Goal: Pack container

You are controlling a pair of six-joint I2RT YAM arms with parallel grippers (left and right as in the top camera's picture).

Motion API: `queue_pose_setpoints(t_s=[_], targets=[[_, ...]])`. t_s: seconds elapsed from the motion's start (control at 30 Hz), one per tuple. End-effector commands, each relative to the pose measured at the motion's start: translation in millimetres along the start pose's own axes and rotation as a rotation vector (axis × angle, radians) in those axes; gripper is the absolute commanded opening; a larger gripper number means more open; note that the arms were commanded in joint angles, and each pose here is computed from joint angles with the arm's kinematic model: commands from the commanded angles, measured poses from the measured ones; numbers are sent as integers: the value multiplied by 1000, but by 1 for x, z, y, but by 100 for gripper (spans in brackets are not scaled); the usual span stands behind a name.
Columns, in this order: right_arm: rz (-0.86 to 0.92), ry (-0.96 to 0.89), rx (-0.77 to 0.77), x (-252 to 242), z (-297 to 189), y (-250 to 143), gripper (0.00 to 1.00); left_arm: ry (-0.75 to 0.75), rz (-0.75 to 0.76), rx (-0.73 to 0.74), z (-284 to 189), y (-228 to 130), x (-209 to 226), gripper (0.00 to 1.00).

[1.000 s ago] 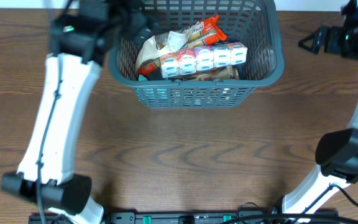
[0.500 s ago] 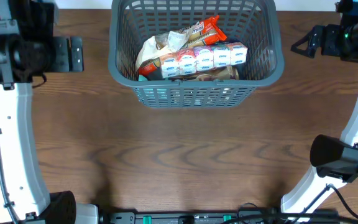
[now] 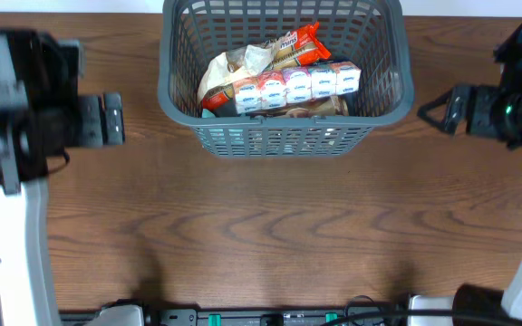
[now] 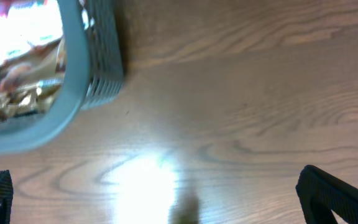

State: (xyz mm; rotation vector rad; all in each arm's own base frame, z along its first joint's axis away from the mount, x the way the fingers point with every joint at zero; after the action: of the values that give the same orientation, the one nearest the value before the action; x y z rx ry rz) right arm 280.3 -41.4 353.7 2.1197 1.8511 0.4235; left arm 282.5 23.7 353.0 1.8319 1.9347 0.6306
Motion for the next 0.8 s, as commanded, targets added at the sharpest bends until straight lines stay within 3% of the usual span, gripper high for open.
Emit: queue_pose_setpoints(t_s=[0.0,0.43,0.77], targets=[[-31,11,53,13,16,-18,99,-25,23,-48,-8,-25,-10,99],[-174,-20,-60,53,67,-103,99,-73,166,-320,12,-114,-29,99],[-151,-1,-98,52,108,-157,99,-76,170,-339,47,-152,-30,98]])
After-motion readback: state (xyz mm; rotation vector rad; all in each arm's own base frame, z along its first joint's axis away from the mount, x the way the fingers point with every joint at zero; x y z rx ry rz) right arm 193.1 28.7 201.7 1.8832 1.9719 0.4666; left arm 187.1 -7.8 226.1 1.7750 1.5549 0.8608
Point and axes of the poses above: each gripper's point midway between its finger pads, its own z axis out along the fingers, its own x axis along the line the jaws close on, y = z × x, the point moved 3 cm from there along -z, back along the fingers, and after that the axes turned 2 degrees about -z, right-handed, at the moved point
